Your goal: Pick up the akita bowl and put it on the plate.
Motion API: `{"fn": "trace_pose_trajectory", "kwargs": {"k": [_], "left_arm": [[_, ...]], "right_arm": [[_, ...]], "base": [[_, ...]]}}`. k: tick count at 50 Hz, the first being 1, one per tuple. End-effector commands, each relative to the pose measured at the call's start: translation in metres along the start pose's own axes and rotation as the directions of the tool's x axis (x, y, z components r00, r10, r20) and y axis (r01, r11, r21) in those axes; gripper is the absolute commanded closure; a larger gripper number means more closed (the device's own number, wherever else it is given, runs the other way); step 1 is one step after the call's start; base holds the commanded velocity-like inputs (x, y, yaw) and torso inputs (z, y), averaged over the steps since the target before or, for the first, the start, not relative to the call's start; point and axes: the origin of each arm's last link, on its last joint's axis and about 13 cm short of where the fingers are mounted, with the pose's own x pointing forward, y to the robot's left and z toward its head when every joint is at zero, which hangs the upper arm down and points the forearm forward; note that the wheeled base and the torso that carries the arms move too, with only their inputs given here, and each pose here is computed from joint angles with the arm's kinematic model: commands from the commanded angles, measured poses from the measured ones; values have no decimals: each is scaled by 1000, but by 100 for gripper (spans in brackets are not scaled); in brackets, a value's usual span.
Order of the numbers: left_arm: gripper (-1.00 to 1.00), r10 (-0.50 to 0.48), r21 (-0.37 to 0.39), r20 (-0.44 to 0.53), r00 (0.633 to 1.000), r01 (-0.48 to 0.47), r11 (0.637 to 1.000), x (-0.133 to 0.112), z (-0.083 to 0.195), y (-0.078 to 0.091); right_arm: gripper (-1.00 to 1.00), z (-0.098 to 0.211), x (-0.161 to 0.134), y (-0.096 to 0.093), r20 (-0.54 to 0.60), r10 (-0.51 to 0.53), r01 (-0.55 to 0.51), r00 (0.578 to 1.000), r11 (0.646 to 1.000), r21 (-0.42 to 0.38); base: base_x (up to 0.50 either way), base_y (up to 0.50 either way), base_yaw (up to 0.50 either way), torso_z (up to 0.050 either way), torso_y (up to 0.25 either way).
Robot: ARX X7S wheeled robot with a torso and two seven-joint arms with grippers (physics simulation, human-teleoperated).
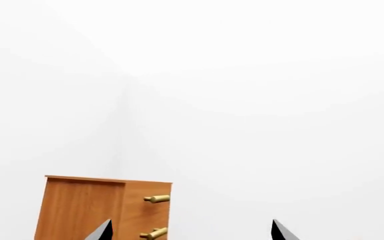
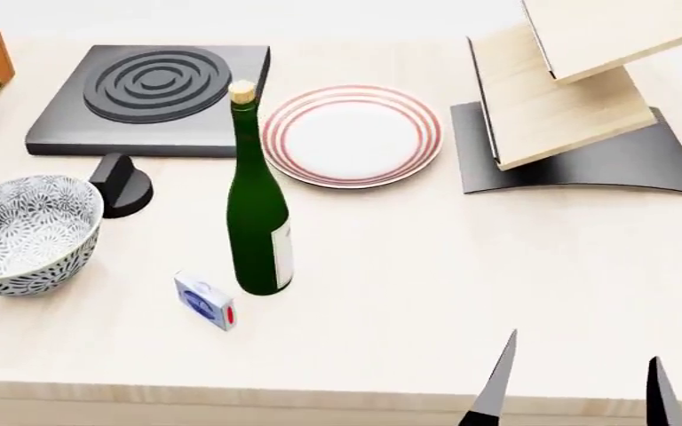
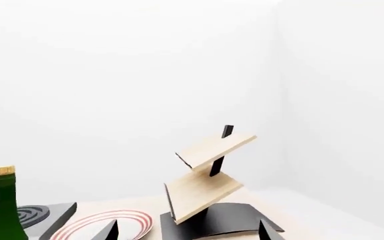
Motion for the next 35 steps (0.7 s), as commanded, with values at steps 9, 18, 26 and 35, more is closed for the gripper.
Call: {"fn": "trace_pose_trajectory", "kwargs": {"k": [9, 18, 26, 35], "left_arm": [[-100, -10, -5, -8, 1000, 10, 1000, -3, -3, -2], [-100, -10, -10, -2, 1000, 10, 1000, -3, -2, -1], [-100, -14, -9, 0, 1000, 14, 1000, -3, -2, -2], [-100, -13, -7, 1, 1000, 13, 1000, -3, -2, -2]], "right_arm": [[-100, -1, -6, 5, 40, 45, -44, 998, 998, -47], [-100, -2, -5, 5, 29, 45, -43, 999, 998, -42], [-100, -2, -6, 6, 29, 47, -46, 998, 998, -40], [-100, -3, -6, 6, 22, 52, -51, 998, 998, -42]], "base": [[412, 0, 0, 0, 0], [435, 0, 0, 0, 0], [405, 0, 0, 0, 0], [377, 0, 0, 0, 0]]}}
